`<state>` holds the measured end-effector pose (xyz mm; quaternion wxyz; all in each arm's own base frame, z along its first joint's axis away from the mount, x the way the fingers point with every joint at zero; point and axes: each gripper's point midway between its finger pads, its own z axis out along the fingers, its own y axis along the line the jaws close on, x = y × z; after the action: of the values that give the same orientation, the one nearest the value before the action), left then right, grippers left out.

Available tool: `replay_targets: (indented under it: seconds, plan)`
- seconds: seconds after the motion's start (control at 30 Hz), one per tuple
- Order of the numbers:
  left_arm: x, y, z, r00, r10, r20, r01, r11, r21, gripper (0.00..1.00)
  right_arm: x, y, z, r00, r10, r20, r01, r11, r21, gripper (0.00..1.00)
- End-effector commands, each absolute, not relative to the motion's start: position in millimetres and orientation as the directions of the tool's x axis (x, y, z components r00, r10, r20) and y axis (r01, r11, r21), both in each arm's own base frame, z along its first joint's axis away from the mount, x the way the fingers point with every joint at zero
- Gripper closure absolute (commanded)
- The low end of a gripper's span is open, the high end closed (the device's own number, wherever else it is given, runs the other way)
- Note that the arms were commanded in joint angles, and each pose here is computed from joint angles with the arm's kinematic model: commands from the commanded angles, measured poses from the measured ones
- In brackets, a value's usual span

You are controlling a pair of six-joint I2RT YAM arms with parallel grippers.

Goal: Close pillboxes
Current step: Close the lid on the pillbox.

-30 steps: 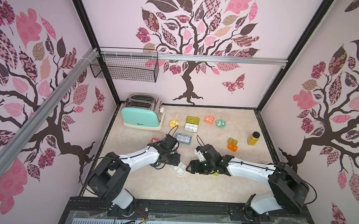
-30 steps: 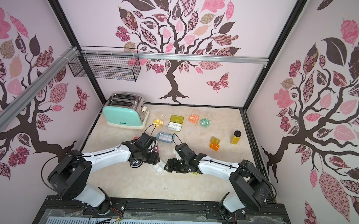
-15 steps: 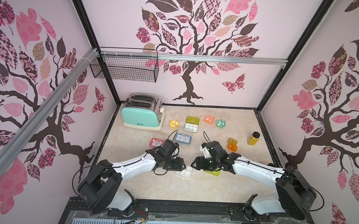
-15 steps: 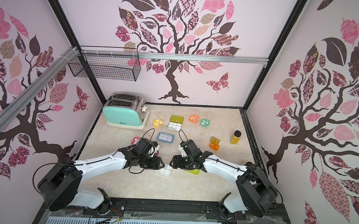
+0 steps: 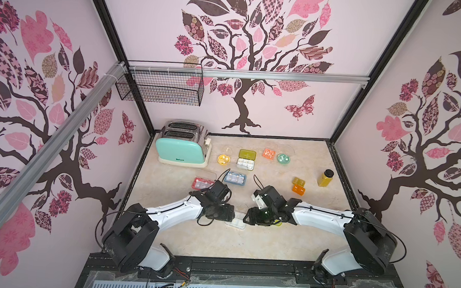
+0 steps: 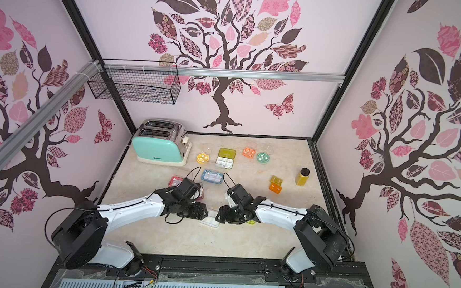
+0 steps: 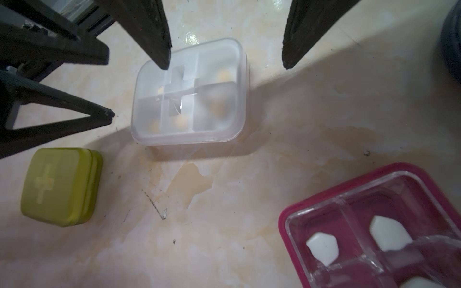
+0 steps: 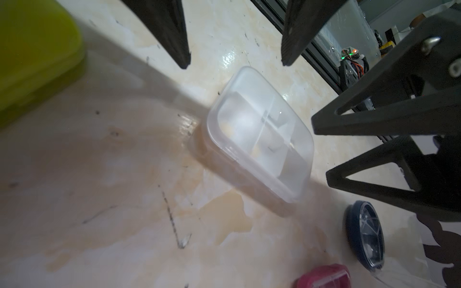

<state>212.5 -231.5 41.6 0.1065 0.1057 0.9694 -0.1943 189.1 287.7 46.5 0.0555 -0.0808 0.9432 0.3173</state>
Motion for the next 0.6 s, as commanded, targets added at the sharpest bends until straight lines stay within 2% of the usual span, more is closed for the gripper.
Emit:
replay_targets:
  seconds: [0.0,0.27,0.4,0.57]
  plan:
    - [206.3,-228.9,29.9,-0.955,0.189,-0.227,0.259,0.905,-0.337,0.27,187.5,299.4,48.9,-0.980,-0.125,-0.153,-0.193,0.771,0.607,0.38]
    - [202.9,-232.0,21.8,-0.960,0.189,-0.206,0.251,0.907,-0.338,0.40,190.3,302.6,41.6,-0.981,-0.124,-0.150,-0.190,0.783,0.592,0.45]
    - [202.2,-227.5,15.7,-0.965,0.180,-0.193,0.235,0.919,-0.317,0.42,192.8,299.3,37.7,-0.980,-0.126,-0.153,-0.191,0.805,0.562,0.47]
    - [200.1,-226.6,12.3,-0.968,0.173,-0.183,0.225,0.921,-0.317,0.44,194.6,296.6,34.0,-0.979,-0.129,-0.157,-0.194,0.823,0.534,0.55]
